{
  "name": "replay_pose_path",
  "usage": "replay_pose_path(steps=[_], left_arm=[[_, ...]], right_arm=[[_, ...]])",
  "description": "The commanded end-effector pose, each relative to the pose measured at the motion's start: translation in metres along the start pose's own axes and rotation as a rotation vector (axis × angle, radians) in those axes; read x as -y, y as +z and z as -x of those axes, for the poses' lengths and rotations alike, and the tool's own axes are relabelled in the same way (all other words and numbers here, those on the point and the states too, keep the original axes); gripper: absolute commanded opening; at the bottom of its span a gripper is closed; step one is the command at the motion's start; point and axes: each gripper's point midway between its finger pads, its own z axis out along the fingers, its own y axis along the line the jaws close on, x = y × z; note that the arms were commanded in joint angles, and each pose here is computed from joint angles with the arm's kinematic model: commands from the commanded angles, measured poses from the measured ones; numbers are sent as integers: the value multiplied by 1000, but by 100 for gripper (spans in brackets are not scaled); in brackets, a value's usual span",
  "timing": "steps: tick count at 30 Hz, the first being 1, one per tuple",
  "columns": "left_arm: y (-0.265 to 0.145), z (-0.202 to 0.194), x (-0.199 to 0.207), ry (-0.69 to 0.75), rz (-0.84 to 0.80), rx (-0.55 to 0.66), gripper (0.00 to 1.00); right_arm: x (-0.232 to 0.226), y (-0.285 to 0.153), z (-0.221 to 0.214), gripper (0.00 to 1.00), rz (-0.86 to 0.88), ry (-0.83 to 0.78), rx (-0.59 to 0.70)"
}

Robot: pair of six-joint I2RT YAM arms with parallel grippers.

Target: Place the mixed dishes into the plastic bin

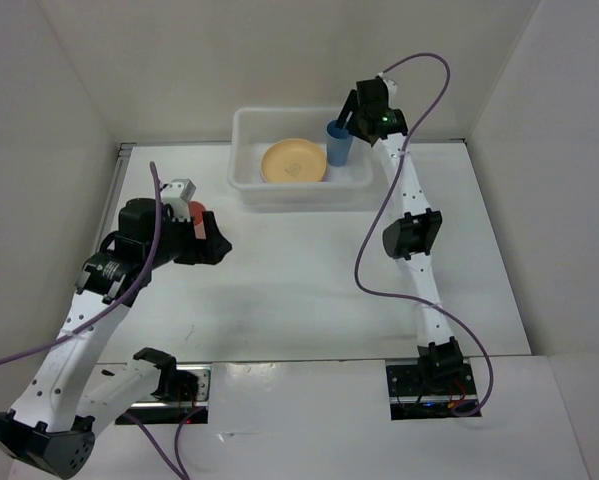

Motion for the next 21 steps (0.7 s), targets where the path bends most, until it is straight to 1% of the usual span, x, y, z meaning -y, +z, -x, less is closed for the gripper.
replay_pose_path(steps=[1, 3, 4, 5, 6, 7, 8, 9, 10, 11, 12, 13, 14, 15, 16, 18, 19, 20, 21], left_arm=[[11, 2, -10, 22, 39, 23, 98], [21, 1, -17, 17, 73, 1, 98], [31, 0, -23, 13, 103, -25, 98], [33, 8, -23, 22, 112, -20, 98], [41, 9, -29, 20, 140, -38, 98], [45, 15, -31, 31, 154, -31, 98], [48, 22, -35, 27, 171, -20, 98], [56, 26, -38, 42, 189, -34, 98], [60, 29, -44, 55, 216, -39, 98], [65, 31, -47, 49, 226, -47, 98], [75, 33, -55, 61, 259, -69, 98], [80, 35, -58, 61, 274, -76, 98], [85, 36, -60, 73, 285, -86, 98], [93, 34, -67, 64, 300, -110, 98], [96, 39, -69, 66, 312, -104, 98], [104, 42, -72, 77, 322, -110, 98], [106, 43, -76, 71, 329, -108, 98], [111, 43, -77, 70, 332, -118, 98], [113, 43, -78, 81, 332, -123, 98]], right_arm=[[-53, -112, 93, 84, 175, 40, 207], [-69, -143, 93, 86, 208, 29, 205], [-81, -176, 102, 86, 241, 13, 239], [-83, -192, 101, 86, 247, -4, 232], [-85, -225, 113, 86, 265, -9, 268], [-89, -243, 111, 86, 273, -15, 267], [-84, -257, 101, 86, 257, -31, 234], [-83, -272, 98, 86, 254, -39, 224], [-80, -300, 100, 86, 250, -40, 243], [-88, -316, 79, 86, 253, -76, 202], [-92, -338, 79, 86, 267, -100, 226], [-97, -351, 71, 86, 272, -127, 224], [-111, -371, 57, 86, 277, -132, 233], [-116, -383, 54, 86, 293, -134, 244], [-117, -402, 59, 86, 329, -121, 263], [-125, -424, 56, 86, 405, -106, 252], [-127, -429, 57, 86, 429, -102, 252], [-128, -445, 58, 86, 476, -97, 251], [-126, -449, 59, 86, 478, -89, 249]])
